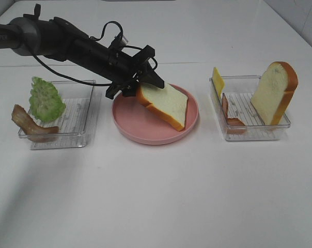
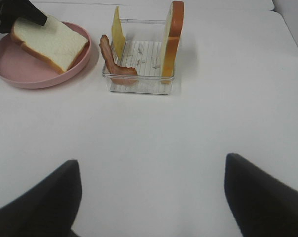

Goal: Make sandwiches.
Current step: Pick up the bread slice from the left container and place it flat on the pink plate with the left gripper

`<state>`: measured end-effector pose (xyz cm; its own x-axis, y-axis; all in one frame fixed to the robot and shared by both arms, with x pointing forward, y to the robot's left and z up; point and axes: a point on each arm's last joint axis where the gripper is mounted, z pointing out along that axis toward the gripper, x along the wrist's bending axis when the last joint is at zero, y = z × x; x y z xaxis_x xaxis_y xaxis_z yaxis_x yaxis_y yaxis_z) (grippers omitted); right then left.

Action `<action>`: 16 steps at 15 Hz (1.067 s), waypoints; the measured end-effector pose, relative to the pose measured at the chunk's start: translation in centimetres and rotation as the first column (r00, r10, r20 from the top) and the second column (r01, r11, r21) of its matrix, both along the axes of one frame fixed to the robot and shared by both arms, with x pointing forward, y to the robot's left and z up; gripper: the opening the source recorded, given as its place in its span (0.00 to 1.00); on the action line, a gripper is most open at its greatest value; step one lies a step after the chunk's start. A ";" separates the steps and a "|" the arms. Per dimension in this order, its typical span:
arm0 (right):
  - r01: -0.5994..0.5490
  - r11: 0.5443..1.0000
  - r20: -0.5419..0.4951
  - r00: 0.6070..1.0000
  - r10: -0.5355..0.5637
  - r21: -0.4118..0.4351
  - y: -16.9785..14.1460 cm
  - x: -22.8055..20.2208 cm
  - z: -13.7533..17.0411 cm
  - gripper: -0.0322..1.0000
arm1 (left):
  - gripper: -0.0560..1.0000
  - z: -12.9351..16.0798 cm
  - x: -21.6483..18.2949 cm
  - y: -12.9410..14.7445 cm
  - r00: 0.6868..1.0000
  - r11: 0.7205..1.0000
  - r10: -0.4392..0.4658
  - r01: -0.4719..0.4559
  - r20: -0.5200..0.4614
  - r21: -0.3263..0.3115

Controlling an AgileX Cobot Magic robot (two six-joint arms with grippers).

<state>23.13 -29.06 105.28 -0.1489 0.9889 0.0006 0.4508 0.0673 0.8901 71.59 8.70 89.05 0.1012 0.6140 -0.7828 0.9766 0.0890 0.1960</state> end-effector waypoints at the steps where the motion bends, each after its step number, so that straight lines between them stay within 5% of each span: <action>1: 0.000 1.000 0.000 1.000 0.000 0.000 0.0 0.0 0.0 0.76 | 0.62 -0.1 0.0 0.1 1.000 1.000 -0.013 0.013 0.009 0.027; 6: 0.000 1.000 0.000 1.000 0.000 0.000 0.0 0.0 0.0 0.76 | 0.74 0.5 0.1 0.6 0.999 0.993 -0.034 0.030 0.036 0.115; 10: 0.000 1.000 0.000 1.000 0.000 0.000 0.0 0.0 0.0 0.76 | 0.78 1.5 0.5 0.7 0.999 0.966 -0.035 0.024 0.038 0.258; 13: 0.000 1.000 0.000 1.000 0.000 0.000 0.0 0.0 0.0 0.76 | 0.79 3.5 0.2 -1.0 0.992 0.912 -0.107 0.069 0.072 0.405; 16: 0.000 1.000 0.000 1.000 0.000 0.000 0.0 0.0 0.0 0.76 | 0.79 7.0 0.1 -1.6 0.984 0.821 -0.146 0.060 0.106 0.567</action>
